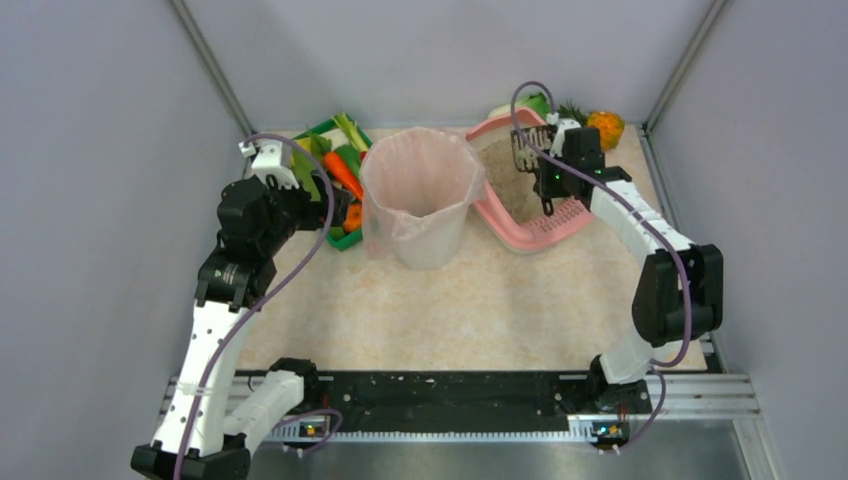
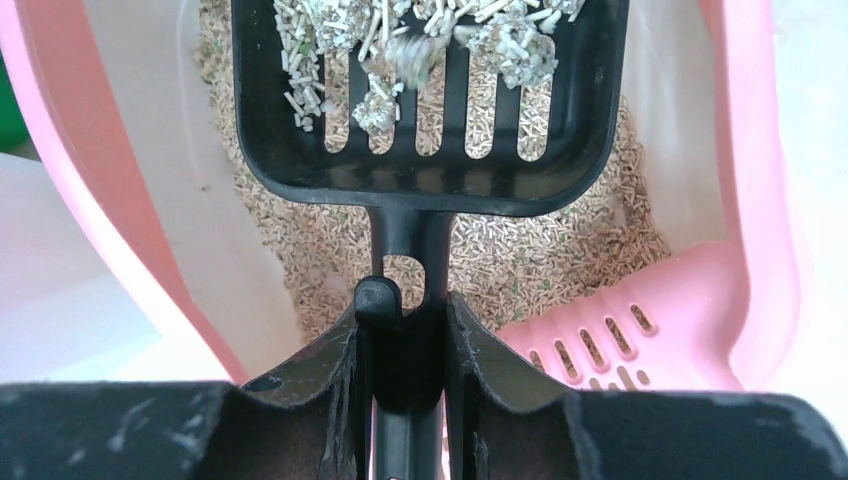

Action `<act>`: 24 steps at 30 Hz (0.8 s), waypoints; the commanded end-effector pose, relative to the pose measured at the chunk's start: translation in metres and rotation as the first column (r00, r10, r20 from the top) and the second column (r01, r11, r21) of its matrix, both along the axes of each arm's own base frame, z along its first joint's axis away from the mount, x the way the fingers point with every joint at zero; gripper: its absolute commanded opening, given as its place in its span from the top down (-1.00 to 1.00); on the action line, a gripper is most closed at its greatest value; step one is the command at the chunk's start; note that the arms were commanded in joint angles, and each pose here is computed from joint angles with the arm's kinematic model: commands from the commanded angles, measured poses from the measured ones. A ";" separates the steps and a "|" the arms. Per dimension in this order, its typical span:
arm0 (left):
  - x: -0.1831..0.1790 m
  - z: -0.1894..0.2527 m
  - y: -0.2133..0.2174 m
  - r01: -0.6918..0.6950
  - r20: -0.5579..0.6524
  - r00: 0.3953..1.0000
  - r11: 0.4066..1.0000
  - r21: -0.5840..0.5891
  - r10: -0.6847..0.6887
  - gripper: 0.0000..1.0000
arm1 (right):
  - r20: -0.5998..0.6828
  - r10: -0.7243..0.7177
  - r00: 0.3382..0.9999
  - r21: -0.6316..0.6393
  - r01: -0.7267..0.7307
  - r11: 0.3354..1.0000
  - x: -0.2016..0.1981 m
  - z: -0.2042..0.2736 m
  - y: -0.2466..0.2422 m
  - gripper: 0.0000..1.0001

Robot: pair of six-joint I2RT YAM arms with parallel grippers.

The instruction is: Clean the litter box

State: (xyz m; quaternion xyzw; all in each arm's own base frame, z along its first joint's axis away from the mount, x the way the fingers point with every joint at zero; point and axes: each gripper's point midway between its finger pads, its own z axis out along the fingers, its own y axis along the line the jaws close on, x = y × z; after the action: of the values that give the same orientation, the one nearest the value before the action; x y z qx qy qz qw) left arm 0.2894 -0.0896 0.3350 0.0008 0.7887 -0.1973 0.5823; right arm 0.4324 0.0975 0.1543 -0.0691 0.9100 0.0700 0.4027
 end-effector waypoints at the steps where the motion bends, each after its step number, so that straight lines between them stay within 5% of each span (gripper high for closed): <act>1: -0.001 0.014 -0.004 0.017 0.056 0.998 1.000 -0.021 -0.016 -0.97 | 0.086 -0.019 0.996 0.184 0.003 0.983 0.004 0.041 0.003 1.00; 8: -0.004 0.014 -0.003 0.013 0.057 0.998 1.000 -0.023 -0.012 -0.96 | 0.000 0.105 0.994 0.415 -0.096 0.905 -0.001 0.028 0.034 1.00; 11: -0.004 0.014 -0.003 0.017 0.057 0.998 1.000 -0.024 -0.016 -0.97 | -0.057 -0.004 0.998 0.353 0.024 0.935 0.001 0.012 0.014 1.00; 13: -0.004 0.015 -0.003 0.014 0.058 0.998 1.000 -0.025 -0.012 -0.96 | -0.032 0.094 0.995 0.411 -0.073 0.909 -0.004 0.018 0.032 1.00; 16: -0.003 0.014 -0.003 0.017 0.055 0.998 1.000 -0.024 -0.015 -0.96 | -0.061 -0.004 0.998 0.365 0.026 0.930 -0.002 0.014 0.012 1.00; 18: -0.003 0.014 -0.004 0.019 0.055 0.998 0.999 -0.030 -0.017 -0.97 | -0.043 0.084 0.995 0.523 -0.049 0.851 -0.007 0.023 0.030 1.00; 21: -0.003 0.013 -0.005 0.023 0.053 0.998 0.999 -0.031 -0.022 -0.97 | -0.101 0.007 0.995 0.489 0.044 0.871 -0.006 0.014 0.015 1.00; 24: -0.004 0.014 -0.005 0.021 0.056 0.998 0.999 -0.034 -0.019 -0.96 | -0.089 0.088 0.992 0.599 -0.018 0.800 -0.009 0.022 0.031 1.00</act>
State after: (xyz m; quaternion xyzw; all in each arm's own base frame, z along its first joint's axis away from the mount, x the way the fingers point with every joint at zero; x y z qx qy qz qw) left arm 0.2862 -0.0912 0.3364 0.0023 0.7864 -0.2036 0.5832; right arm 0.4180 0.1169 0.1552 0.0381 0.8907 0.2960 0.3428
